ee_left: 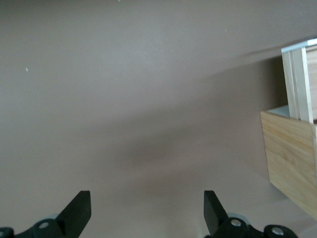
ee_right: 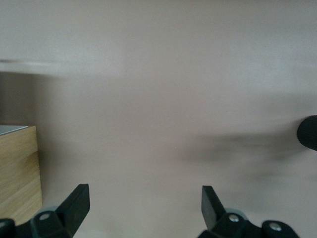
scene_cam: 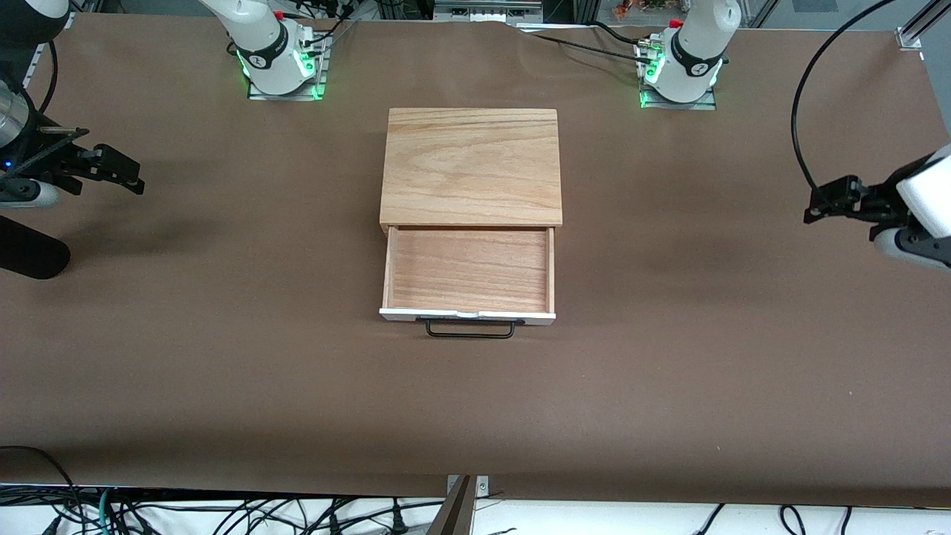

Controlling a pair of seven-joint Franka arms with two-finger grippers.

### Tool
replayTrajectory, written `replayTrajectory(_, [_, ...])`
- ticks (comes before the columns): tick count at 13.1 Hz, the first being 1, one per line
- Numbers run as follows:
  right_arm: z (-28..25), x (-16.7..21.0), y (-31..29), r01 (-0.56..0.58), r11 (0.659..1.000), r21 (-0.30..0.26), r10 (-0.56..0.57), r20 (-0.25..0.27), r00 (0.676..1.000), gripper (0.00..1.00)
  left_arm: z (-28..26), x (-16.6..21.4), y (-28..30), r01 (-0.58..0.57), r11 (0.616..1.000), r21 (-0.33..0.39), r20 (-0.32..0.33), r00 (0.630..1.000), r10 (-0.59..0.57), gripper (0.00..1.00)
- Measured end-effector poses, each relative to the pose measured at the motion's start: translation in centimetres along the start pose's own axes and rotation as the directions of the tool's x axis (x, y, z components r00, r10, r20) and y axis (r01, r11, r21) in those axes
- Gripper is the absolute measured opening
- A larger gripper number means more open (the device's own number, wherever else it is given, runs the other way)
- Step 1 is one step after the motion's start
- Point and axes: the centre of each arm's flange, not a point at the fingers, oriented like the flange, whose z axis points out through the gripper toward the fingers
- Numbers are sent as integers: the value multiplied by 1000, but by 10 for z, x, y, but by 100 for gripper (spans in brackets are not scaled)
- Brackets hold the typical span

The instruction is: Pull top drawer with both arms simultaneously

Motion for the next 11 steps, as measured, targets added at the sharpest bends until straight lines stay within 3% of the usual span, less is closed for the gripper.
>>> replayTrajectory(11, [1,3,-1,2,1000,0,-2,0,1000,100,5,-10,21,95,996,-7,22,995,-94,100])
